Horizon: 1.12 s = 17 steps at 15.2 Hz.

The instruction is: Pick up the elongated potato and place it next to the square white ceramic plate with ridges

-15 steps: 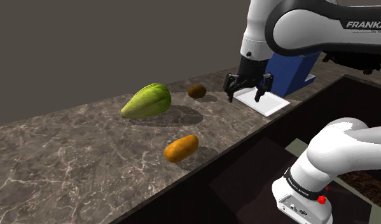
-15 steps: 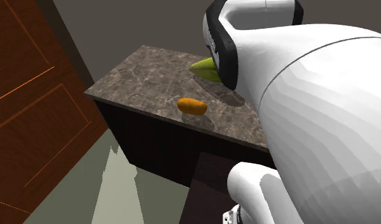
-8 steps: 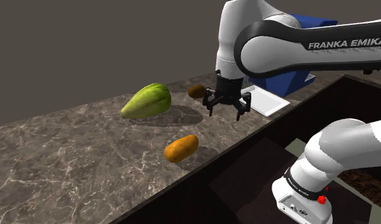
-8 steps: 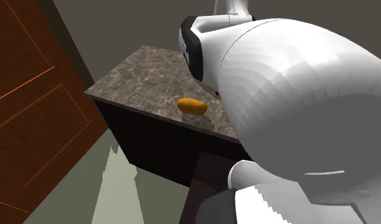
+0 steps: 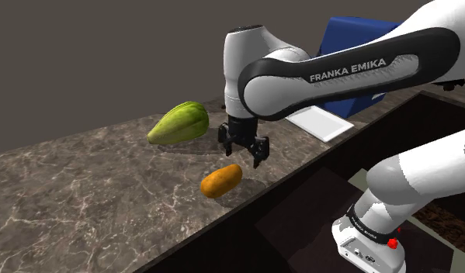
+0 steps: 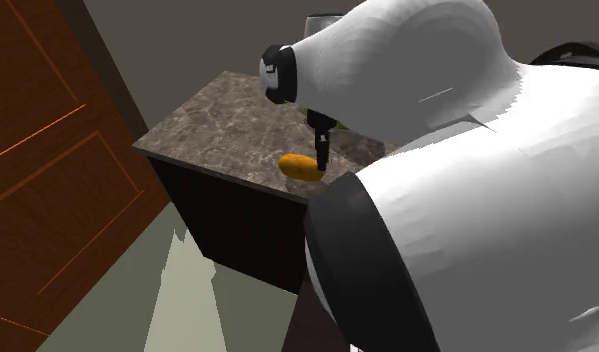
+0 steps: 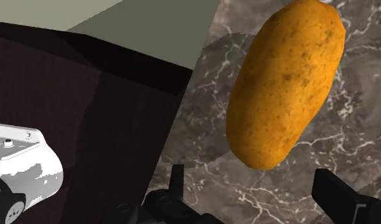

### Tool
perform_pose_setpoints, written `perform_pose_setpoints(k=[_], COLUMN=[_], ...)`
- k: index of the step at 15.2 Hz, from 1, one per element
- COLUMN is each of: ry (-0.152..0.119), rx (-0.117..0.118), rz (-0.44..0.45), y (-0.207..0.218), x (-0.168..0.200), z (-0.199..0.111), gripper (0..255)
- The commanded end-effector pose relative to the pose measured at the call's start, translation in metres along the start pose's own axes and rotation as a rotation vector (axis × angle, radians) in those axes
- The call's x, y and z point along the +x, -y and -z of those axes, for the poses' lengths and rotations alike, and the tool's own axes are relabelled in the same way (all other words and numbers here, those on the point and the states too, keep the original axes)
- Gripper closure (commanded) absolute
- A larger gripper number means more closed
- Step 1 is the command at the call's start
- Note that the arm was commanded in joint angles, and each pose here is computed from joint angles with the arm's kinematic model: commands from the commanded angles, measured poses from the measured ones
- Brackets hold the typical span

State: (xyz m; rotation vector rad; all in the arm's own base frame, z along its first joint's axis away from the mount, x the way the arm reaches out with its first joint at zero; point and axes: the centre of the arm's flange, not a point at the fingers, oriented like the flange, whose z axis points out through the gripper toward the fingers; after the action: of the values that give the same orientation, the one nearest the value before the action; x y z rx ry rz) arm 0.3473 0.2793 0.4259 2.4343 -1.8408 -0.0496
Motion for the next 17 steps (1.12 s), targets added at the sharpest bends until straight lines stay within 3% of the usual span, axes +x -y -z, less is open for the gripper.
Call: perform_pose_setpoints(k=[1, 9, 17], ry=[0.016, 0.019, 0.019], rx=[-0.003, -0.004, -0.004], rz=[-0.088, -0.104, -0.104], y=[0.022, 0.026, 0.026], x=[-0.01, -0.013, -0.013], z=[-0.013, -0.056, -0.056], gripper=[0, 0, 0])
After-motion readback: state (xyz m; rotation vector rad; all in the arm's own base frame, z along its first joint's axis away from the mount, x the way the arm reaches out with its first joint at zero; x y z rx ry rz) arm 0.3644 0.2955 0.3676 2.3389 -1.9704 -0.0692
